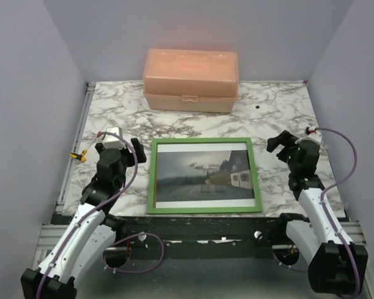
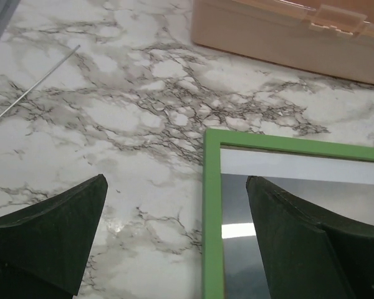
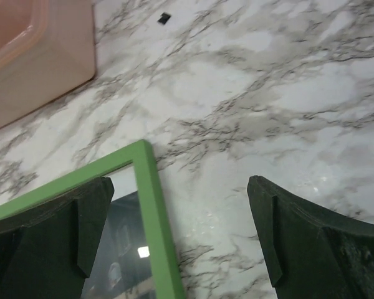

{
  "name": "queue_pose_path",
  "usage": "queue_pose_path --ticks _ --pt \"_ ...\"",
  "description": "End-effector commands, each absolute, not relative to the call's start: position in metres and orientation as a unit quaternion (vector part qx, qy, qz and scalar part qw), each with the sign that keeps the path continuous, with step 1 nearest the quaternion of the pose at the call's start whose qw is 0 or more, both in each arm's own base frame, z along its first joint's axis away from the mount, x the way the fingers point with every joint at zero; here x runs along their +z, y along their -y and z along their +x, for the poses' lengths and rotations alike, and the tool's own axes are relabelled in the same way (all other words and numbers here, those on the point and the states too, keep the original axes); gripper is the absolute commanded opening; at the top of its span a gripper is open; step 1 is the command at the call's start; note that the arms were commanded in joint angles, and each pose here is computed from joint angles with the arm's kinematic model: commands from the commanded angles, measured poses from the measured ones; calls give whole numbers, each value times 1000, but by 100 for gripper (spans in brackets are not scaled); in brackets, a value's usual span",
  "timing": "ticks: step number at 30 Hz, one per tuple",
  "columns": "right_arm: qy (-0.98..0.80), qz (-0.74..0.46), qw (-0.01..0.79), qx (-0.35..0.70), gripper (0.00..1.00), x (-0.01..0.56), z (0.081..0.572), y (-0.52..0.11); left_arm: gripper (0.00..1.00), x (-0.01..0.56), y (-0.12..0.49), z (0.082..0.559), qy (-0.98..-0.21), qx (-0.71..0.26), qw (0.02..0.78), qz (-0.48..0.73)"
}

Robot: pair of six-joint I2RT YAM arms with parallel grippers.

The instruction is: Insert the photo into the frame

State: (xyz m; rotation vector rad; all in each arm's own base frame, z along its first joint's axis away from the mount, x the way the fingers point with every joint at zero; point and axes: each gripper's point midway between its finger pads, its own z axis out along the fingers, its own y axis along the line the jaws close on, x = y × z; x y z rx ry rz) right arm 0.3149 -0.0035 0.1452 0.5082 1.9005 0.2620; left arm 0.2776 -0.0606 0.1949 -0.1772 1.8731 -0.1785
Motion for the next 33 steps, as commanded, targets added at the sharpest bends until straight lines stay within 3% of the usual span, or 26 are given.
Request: queue_pose_path --ticks 1,5,11,20,23,33 --pt "-751 209 626 -2 100 142 317 45 98 210 36 289 -714 -13 698 -55" --pt "-729 212 650 -22 100 118 310 53 99 189 18 290 -660 21 746 -82" --pt "-698 193 690 -15 100 117 318 51 98 165 9 303 -652 40 751 -96" --pt "-691 181 700 12 100 117 356 43 98 170 30 336 -650 64 756 38" --pt "-682 152 715 35 100 114 363 32 98 177 6 326 -608 82 789 -23" --pt "-730 32 677 90 100 89 375 -8 98 160 -14 353 -660 87 743 -71"
